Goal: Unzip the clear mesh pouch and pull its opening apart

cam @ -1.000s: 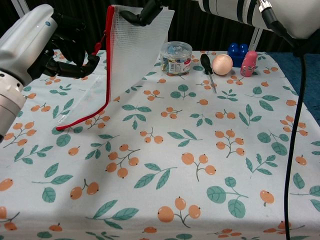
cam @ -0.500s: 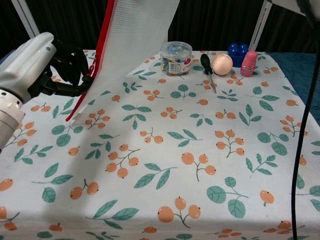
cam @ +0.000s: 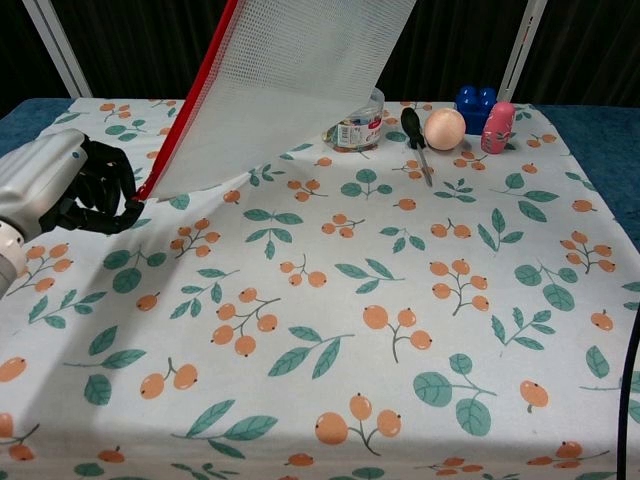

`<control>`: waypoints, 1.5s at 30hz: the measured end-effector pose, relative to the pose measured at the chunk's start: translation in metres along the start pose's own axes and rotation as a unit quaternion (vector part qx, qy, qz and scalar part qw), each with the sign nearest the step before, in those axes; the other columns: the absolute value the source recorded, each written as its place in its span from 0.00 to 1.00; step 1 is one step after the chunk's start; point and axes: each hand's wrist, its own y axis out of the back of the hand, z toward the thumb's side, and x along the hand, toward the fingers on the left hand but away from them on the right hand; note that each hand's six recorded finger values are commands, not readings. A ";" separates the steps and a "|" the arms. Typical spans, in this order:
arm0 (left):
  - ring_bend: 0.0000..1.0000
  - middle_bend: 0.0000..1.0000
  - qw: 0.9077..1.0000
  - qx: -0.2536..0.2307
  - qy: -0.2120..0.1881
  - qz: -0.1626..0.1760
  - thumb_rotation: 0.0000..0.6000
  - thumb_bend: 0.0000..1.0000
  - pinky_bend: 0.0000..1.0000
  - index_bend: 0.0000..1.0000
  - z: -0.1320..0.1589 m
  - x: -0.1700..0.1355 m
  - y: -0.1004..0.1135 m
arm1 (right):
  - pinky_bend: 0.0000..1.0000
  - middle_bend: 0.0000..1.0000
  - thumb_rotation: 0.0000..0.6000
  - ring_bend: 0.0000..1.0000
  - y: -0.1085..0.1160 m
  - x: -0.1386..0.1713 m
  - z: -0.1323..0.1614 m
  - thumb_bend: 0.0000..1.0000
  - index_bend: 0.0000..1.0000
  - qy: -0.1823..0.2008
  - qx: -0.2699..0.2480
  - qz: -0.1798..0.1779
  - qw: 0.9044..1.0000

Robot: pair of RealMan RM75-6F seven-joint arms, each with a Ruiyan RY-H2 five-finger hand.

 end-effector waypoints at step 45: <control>0.16 0.21 0.990 0.134 0.043 -0.003 1.00 0.12 0.20 0.23 -0.155 -0.034 0.148 | 0.00 0.07 1.00 0.00 -0.040 0.198 -0.114 0.18 0.00 -0.224 0.096 0.208 0.947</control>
